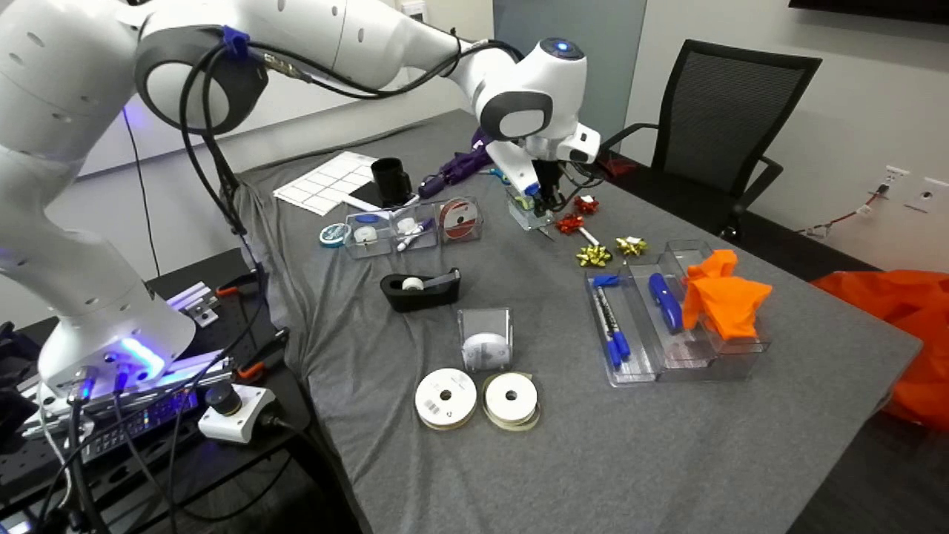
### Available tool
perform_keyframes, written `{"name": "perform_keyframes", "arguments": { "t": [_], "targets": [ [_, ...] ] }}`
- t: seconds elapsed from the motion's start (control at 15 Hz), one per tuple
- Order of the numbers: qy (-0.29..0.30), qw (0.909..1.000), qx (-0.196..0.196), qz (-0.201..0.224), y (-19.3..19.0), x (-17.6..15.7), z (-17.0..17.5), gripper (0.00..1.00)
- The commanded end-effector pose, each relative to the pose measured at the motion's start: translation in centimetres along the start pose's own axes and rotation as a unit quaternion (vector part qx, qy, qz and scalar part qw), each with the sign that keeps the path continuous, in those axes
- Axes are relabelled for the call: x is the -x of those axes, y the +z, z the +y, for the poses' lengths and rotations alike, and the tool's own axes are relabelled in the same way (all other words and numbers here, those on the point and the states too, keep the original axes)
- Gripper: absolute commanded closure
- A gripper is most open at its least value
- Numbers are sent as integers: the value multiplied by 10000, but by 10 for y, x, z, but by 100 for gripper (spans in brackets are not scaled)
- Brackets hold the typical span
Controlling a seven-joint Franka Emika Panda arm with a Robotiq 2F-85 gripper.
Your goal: Put the furthest tray upright
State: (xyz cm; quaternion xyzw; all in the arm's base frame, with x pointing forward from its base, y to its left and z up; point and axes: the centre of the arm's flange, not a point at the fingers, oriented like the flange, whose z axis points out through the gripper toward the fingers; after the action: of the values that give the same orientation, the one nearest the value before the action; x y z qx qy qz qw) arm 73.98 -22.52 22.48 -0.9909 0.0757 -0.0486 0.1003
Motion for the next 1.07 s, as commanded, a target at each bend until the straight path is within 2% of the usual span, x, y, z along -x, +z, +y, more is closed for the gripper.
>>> {"name": "perform_keyframes", "arguments": {
  "t": [0.0,0.33,0.53,0.6,0.73,1.0],
  "targets": [
    [-63,9986,-219,-482,-21,46,9,99],
    [48,9956,340,-873,15,77,58,99],
    [61,9936,471,-1029,32,93,77,99],
    [72,9939,441,-1012,35,98,81,71],
    [-39,9952,416,-882,33,100,83,66],
    [-180,9959,447,-762,39,105,84,37]
  ]
}}
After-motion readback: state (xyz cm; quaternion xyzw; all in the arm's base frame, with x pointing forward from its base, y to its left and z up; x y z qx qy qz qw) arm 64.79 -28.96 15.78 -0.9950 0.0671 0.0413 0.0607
